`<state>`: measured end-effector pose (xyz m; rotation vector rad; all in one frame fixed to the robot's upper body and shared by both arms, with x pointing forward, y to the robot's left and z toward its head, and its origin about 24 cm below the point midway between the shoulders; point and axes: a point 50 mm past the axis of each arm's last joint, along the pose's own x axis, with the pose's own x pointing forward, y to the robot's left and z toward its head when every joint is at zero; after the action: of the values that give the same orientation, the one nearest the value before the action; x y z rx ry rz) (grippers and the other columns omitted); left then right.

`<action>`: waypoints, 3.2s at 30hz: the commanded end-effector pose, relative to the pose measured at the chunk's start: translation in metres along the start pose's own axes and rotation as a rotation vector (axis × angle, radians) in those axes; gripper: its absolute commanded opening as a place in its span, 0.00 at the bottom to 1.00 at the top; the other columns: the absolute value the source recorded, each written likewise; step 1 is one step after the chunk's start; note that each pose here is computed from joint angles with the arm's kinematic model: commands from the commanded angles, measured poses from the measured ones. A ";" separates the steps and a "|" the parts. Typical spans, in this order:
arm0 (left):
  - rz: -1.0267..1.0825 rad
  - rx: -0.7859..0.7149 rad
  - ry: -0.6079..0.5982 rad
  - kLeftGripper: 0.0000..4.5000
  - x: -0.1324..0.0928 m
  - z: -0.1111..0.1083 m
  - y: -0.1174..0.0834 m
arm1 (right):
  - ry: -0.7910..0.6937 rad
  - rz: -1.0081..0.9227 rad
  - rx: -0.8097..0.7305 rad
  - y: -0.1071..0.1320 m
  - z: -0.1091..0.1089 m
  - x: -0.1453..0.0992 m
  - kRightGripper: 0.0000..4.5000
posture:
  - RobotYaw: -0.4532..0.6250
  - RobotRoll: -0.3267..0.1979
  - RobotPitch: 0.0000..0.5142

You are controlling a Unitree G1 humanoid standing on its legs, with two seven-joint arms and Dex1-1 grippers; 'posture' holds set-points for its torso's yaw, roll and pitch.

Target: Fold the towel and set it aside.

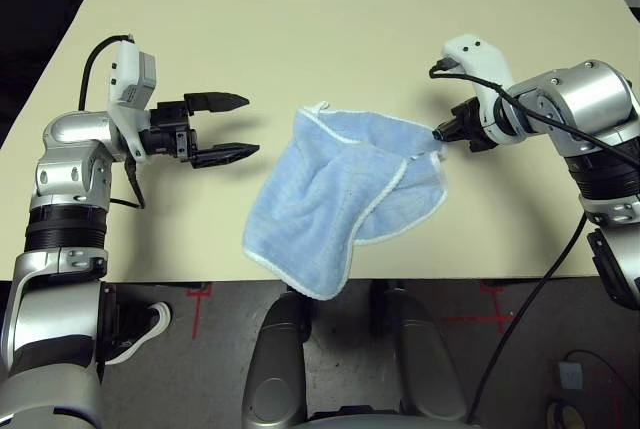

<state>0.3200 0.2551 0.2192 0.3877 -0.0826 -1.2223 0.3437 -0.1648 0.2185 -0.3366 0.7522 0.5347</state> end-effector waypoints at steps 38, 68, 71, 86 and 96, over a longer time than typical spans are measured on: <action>0.155 -0.105 -0.040 1.00 0.007 -0.010 -0.007 | -1.227 -0.271 -0.431 -0.043 0.066 -0.008 0.01 | 0.42 0.62 0.61; 0.381 -0.012 -0.249 1.00 0.061 0.035 0.039 | -1.964 -0.108 -0.342 -0.002 0.170 -0.159 0.01 | 0.41 0.62 0.56; 0.320 -0.029 -0.311 1.00 0.076 0.054 0.040 | -1.912 -0.078 -0.316 0.000 0.170 -0.144 0.01 | 0.41 0.62 0.56; 0.292 -0.188 -0.301 1.00 0.138 0.098 0.006 | -1.818 -0.037 -0.243 0.012 0.180 -0.123 0.01 | 0.44 0.62 0.57; 0.585 -0.186 -0.129 1.00 0.176 0.080 0.020 | -1.814 -0.049 -0.229 0.009 0.179 -0.125 0.01 | 0.42 0.62 0.58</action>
<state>0.3748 0.0811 0.2700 0.0876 -0.1585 -0.6998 0.3668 -0.1145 0.4226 0.0377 -1.0434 0.6450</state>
